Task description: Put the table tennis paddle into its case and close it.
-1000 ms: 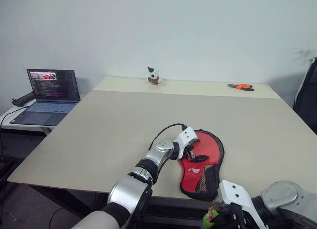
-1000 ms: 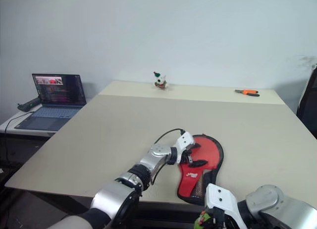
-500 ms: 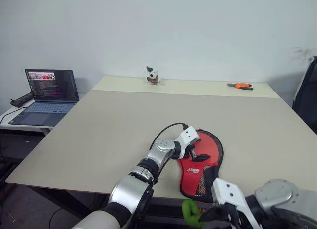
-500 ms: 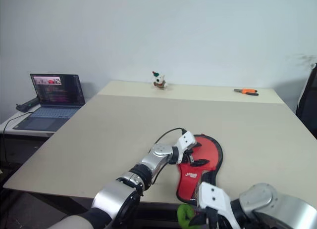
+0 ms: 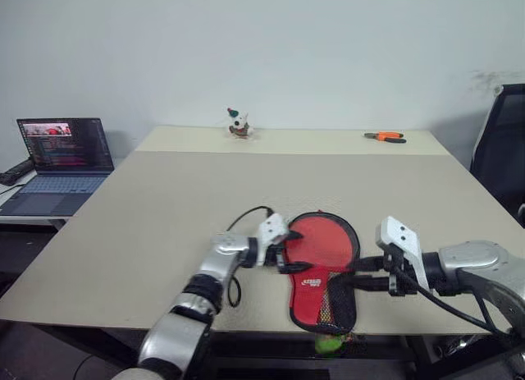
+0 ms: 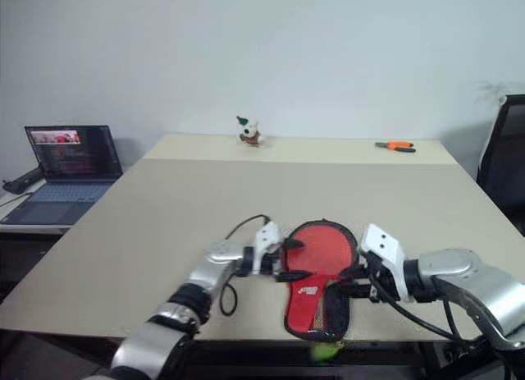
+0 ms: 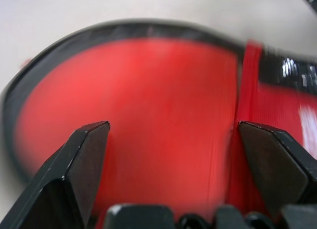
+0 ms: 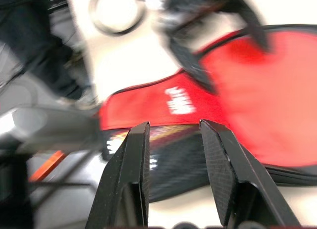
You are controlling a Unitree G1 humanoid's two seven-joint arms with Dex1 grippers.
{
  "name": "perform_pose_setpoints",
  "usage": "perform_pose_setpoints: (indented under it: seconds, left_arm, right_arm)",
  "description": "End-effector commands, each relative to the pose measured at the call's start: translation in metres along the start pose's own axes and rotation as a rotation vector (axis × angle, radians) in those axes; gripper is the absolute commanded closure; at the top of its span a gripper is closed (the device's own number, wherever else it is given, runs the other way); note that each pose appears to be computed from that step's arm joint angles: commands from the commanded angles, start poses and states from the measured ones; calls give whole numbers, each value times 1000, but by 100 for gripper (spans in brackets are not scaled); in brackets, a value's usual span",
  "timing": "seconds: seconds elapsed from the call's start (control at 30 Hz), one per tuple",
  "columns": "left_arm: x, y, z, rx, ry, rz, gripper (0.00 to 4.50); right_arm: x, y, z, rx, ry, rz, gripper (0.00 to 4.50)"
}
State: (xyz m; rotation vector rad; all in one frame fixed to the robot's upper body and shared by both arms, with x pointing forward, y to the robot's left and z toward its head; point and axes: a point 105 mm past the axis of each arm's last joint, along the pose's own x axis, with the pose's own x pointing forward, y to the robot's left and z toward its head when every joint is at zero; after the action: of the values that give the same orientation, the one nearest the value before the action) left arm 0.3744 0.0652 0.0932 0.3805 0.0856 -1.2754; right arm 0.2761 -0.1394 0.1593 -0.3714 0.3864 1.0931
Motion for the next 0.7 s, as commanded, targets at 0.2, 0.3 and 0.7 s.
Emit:
perform_pose_setpoints:
  seconds: [0.2, 0.3, 0.7]
  left_arm:
    - [-72, 29, 40, 13, -114, 247, 0]
    - [-92, 29, 55, 13, -155, 332, 0]
    - [-130, 15, 67, 16, -125, 521, 0]
  right_arm:
    - [9, -70, 12, -82, -153, -175, 285]
    - [11, -95, 10, -75, -192, -234, 285]
    - [-31, -167, -25, -50, -97, -474, 285]
